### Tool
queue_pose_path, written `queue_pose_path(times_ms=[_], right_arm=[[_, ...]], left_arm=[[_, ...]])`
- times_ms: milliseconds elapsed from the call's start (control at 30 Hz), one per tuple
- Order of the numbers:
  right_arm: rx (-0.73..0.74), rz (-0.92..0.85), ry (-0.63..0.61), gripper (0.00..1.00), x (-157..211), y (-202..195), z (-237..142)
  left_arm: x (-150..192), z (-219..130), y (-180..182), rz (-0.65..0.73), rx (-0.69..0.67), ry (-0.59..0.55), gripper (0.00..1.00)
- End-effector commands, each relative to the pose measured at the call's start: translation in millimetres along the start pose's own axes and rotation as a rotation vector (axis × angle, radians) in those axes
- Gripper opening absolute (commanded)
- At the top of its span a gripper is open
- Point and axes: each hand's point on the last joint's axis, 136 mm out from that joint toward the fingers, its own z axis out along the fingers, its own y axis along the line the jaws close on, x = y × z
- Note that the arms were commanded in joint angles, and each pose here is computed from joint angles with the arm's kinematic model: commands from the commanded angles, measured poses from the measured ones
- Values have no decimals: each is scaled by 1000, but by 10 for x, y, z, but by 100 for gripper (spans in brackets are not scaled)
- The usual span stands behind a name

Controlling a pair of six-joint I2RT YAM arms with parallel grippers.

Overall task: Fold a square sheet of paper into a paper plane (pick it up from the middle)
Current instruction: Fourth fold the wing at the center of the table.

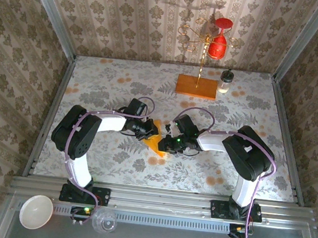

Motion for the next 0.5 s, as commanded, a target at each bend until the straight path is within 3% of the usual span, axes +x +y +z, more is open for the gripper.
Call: queue_pose_path(times_ms=[0, 467], right_arm=[[-22, -44, -44, 21, -63, 203, -153], [-36, -18, 47, 21, 286, 144, -77]], left_arm=[[-1, -23, 43, -16, -5, -5, 13], [52, -94, -17, -10, 27, -6, 15]])
